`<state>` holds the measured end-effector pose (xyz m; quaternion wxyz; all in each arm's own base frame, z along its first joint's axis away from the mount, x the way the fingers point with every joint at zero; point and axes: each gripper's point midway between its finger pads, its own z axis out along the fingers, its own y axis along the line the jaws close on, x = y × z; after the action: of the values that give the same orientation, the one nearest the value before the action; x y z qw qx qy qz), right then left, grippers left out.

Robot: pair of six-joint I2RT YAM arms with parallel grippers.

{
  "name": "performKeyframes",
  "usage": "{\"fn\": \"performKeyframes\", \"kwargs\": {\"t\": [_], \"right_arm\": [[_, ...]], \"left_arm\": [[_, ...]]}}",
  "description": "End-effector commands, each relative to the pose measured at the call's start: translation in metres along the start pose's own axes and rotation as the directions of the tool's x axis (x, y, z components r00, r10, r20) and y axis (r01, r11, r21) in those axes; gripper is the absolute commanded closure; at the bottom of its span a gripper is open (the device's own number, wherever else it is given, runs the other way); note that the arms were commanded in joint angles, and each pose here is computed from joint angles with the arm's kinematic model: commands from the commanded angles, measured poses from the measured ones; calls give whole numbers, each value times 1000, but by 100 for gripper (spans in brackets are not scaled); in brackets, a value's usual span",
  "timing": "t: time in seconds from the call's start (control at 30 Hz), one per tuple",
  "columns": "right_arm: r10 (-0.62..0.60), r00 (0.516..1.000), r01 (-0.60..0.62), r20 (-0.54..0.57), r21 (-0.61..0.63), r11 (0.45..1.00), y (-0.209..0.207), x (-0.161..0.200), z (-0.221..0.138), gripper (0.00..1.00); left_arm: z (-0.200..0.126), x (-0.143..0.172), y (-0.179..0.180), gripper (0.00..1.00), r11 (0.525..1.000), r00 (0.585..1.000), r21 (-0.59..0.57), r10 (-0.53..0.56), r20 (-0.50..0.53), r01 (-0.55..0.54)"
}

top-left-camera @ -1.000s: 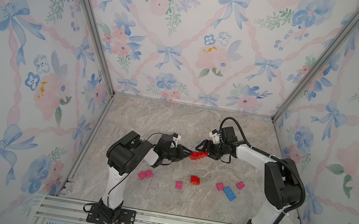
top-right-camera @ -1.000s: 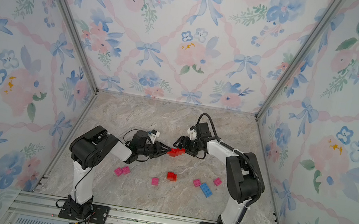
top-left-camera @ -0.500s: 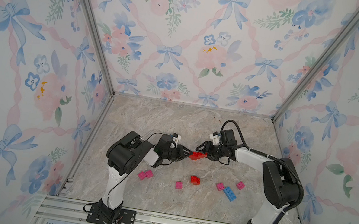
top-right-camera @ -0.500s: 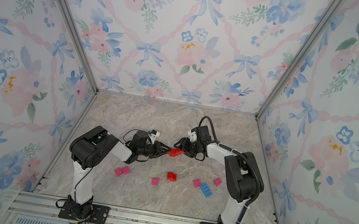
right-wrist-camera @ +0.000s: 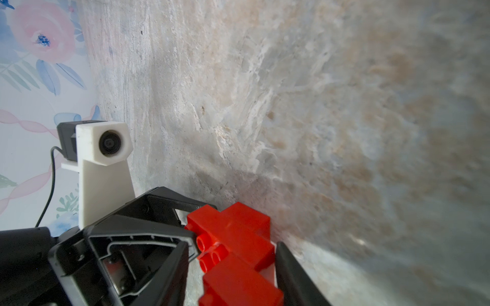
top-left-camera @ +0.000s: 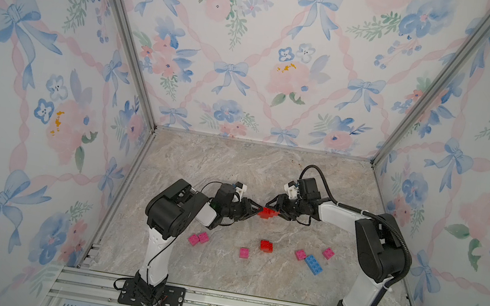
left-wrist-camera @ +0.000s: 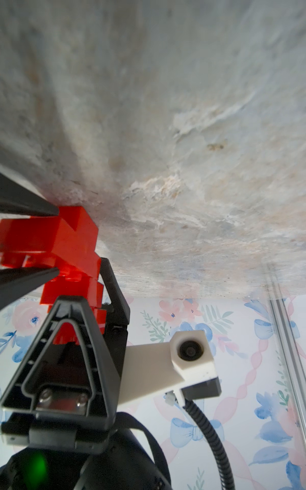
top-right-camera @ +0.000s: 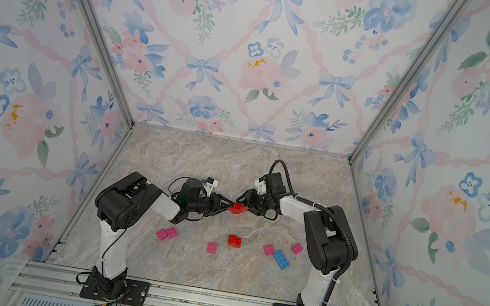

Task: Assemble the letter v with lego
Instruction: Assemble the lego brick with the lego brick, then adjust the lego brick at the center of the board.

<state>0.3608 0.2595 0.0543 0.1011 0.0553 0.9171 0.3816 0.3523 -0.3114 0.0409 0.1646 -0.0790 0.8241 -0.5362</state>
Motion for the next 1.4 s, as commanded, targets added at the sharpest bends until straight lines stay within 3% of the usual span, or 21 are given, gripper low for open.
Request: {"fn": "performKeyframes", "kwargs": {"t": [0.0, 0.23, 0.6, 0.7, 0.8, 1.07, 1.37], "right_arm": [[21, 999, -20, -36, 16, 1000, -7, 12, 6, 50], [8, 999, -7, -35, 27, 1000, -7, 12, 3, 54], [6, 1000, -5, -29, 35, 999, -5, 11, -1, 57], [3, 1000, -2, -27, 37, 999, -4, 11, -2, 57], [2, 1000, -1, -30, 42, 999, -3, 11, -3, 57], [-22, 999, 24, -35, 61, 998, -1, 13, -6, 55], [-34, 999, 36, -33, 57, 998, 5, 13, -8, 53]], "left_arm": [[-1, 6, 13, 65, 998, 1000, -61, -20, -7, 20], [-4, 4, 6, 57, 999, 1000, -49, -10, 0, 10], [-26, -8, -30, 34, 998, 997, 17, 66, 40, -66], [-36, -10, -38, 35, 994, 993, 11, 107, 49, -108], [-44, -4, -44, 43, 979, 979, -29, 202, 31, -202], [-36, 67, -53, 58, 897, 894, -98, 409, -182, -430], [-21, 88, -42, 58, 872, 869, -137, 429, -249, -470]]}}
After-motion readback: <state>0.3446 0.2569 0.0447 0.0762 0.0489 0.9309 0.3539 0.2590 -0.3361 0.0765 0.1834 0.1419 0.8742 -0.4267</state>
